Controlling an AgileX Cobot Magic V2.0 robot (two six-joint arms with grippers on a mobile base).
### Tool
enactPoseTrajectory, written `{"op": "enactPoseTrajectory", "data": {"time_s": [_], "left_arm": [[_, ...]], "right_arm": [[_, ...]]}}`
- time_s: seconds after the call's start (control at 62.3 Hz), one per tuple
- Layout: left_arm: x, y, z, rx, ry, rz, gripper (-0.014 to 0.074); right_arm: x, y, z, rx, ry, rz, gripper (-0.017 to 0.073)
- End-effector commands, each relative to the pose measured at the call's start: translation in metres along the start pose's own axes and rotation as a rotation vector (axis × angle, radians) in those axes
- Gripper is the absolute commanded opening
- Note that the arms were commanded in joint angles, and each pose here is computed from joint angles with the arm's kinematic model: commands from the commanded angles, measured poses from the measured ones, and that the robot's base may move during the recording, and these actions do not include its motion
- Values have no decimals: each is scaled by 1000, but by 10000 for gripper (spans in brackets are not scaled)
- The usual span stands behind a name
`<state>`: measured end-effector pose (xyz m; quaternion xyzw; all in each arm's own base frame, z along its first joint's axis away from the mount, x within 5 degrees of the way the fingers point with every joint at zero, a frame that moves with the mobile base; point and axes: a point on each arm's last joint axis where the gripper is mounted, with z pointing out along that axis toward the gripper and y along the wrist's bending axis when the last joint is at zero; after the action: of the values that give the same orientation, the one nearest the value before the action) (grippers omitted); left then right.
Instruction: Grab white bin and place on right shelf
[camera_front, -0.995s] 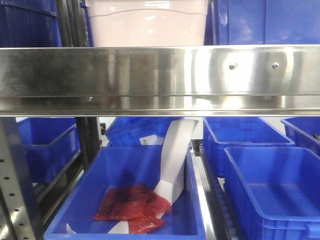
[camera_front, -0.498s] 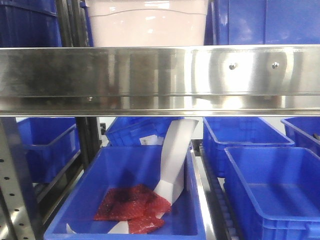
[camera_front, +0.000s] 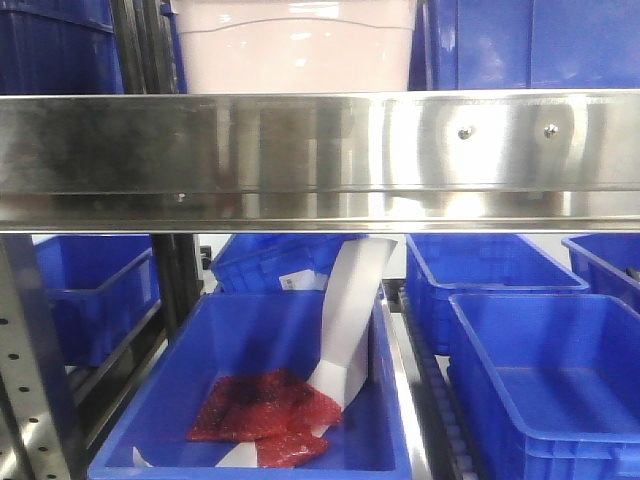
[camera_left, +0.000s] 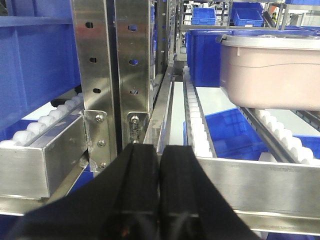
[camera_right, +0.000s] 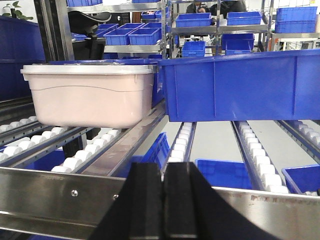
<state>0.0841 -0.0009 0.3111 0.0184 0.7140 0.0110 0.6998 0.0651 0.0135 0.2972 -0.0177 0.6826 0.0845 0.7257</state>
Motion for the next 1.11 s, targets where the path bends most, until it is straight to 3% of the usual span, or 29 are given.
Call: {"op": "enactPoseTrajectory", "data": {"time_s": [0.0, 0.417, 0.466, 0.514, 0.642, 0.899, 1.011, 1.092], "left_arm": [[-17, 1, -1, -7, -114, -3, -118], [-14, 1, -1, -7, -103, -3, -118], [-12, 1, 0, -2, -99, -35, -118], [-9, 0, 1, 2, -94, -35, -118], [7, -3, 2, 28, -107, -12, -118], [73, -18, -11, 202, -77, -34, -118], [98, -15, -20, 188, -170, -80, -118], [99, -14, -25, 178, -156, -98, -118]], "right_arm": [[-13, -3, 0, 41, -59, 11, 69], [-13, -3, 0, 41, -59, 11, 69], [-13, -3, 0, 41, -59, 11, 69], [-13, -3, 0, 41, -59, 11, 69], [-13, -3, 0, 41, -59, 11, 69], [-13, -3, 0, 41, -59, 11, 69], [-13, -3, 0, 41, -59, 11, 69], [-13, -3, 0, 41, -59, 11, 69]]}}
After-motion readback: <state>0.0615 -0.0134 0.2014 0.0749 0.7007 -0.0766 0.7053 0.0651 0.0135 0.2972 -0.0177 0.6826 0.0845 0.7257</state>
